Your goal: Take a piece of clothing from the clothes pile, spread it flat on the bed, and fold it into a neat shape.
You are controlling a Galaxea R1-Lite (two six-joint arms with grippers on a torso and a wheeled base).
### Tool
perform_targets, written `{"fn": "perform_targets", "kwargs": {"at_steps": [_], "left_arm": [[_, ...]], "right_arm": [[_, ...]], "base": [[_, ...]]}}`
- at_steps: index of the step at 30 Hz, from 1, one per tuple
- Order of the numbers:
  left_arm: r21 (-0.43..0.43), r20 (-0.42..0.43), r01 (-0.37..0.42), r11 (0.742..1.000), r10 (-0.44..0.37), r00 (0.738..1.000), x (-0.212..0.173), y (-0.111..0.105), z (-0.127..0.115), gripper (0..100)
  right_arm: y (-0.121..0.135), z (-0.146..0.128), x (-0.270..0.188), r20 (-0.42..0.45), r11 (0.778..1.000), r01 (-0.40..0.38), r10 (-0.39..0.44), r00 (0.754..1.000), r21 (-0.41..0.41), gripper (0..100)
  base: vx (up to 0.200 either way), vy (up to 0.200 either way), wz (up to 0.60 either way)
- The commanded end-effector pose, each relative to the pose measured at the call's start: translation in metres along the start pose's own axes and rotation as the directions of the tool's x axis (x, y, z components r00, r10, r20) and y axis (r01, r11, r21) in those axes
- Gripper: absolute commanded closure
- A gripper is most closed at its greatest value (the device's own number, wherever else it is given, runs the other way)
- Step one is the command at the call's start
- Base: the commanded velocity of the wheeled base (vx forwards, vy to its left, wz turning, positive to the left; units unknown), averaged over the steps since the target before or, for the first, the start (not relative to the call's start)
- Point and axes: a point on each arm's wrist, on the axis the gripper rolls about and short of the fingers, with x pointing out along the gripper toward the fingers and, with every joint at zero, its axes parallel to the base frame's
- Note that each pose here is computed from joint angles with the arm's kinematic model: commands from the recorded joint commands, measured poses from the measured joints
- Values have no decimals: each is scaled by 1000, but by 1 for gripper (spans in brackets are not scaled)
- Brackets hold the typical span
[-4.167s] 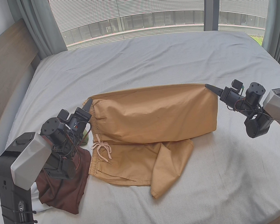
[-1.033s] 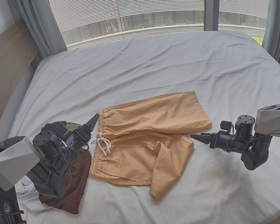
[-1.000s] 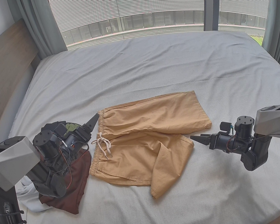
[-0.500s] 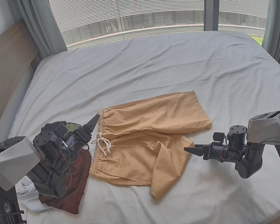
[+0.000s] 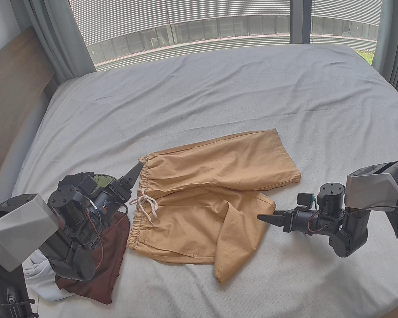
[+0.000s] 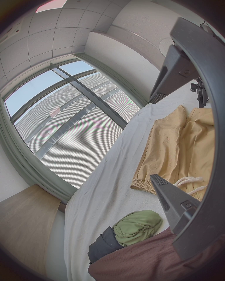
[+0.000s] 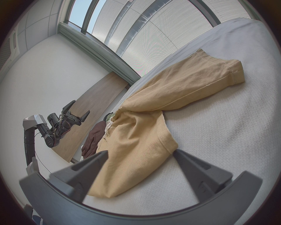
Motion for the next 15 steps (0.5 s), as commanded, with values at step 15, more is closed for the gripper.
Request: {"fn": "perform_targets", "kwargs": {"at_steps": [15], "left_arm": [[-7, -6, -3, 1000, 3, 1000, 0, 2, -3, 0]], "right_arm": [[47, 39, -22, 40, 998, -43, 45, 998, -38, 100]], "base": [[0, 0, 0]]}}
